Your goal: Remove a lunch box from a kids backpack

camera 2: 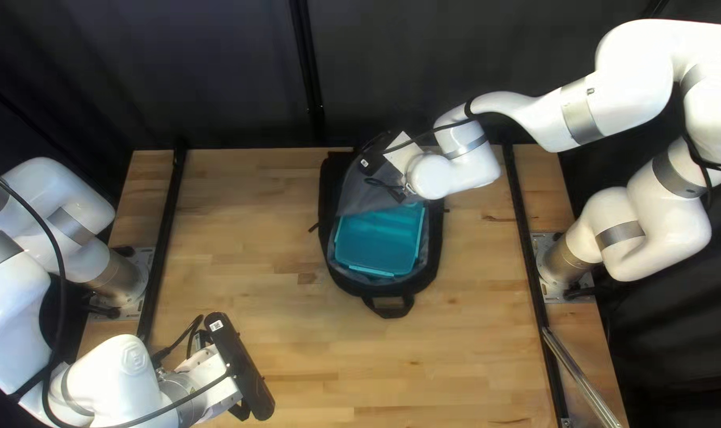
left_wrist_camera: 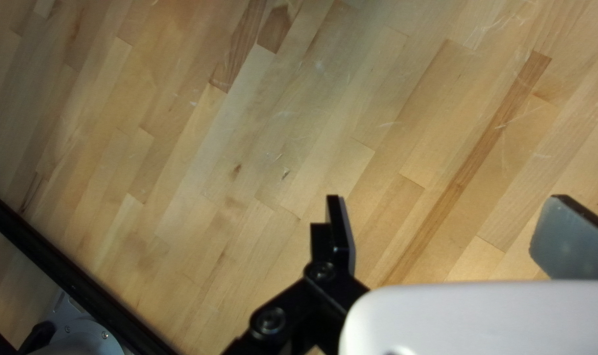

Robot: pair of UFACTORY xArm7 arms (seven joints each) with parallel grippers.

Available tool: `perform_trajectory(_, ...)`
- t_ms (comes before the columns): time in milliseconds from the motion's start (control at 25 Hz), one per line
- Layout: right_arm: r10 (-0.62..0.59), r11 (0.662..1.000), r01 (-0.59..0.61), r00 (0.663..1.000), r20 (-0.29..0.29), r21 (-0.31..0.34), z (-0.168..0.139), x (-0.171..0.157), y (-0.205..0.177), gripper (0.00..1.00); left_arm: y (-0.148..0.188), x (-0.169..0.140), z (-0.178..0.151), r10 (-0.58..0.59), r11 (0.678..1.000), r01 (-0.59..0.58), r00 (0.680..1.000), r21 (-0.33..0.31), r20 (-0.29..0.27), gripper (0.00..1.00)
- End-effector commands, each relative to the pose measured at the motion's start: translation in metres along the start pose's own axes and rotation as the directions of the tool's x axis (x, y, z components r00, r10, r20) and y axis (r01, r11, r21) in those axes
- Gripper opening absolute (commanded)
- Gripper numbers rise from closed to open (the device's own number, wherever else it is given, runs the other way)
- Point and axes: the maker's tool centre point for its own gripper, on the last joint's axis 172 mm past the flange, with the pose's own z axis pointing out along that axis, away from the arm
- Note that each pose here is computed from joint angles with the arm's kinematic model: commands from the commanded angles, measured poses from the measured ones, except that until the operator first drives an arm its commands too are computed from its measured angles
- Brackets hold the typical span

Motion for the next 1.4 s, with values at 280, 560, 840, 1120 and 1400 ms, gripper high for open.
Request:
perform_trajectory(280,0.043,0.999,-0.043,0.999,0.006,-0.016,-0.001,0.002,-0.001,0.0,0.0,0.0,0.0,0.0,1.0,0.0,1.0,0.0,0.0,1.0)
perform_trajectory(560,0.043,0.999,-0.043,0.999,0.006,-0.016,-0.001,0.002,-0.001,0.0,0.0,0.0,0.0,0.0,1.0,0.0,1.0,0.0,0.0,1.0)
perform_trajectory(840,0.043,0.999,-0.043,0.999,0.006,-0.016,-0.001,0.002,-0.001,0.0,-0.002,0.015,-0.02,0.014,0.999,-0.013,0.999,0.035,-0.036,1.0)
perform_trajectory(1120,0.043,0.999,-0.043,0.999,0.006,-0.016,-0.001,0.002,-0.001,0.0,-0.013,0.123,-0.076,0.294,0.923,-0.198,0.916,0.329,-0.274,1.0)
perform_trajectory(1400,0.043,0.999,-0.043,0.999,0.006,-0.016,-0.001,0.002,-0.001,0.0,-0.043,0.186,0.009,0.305,0.905,-0.205,0.924,0.374,-0.23,1.0)
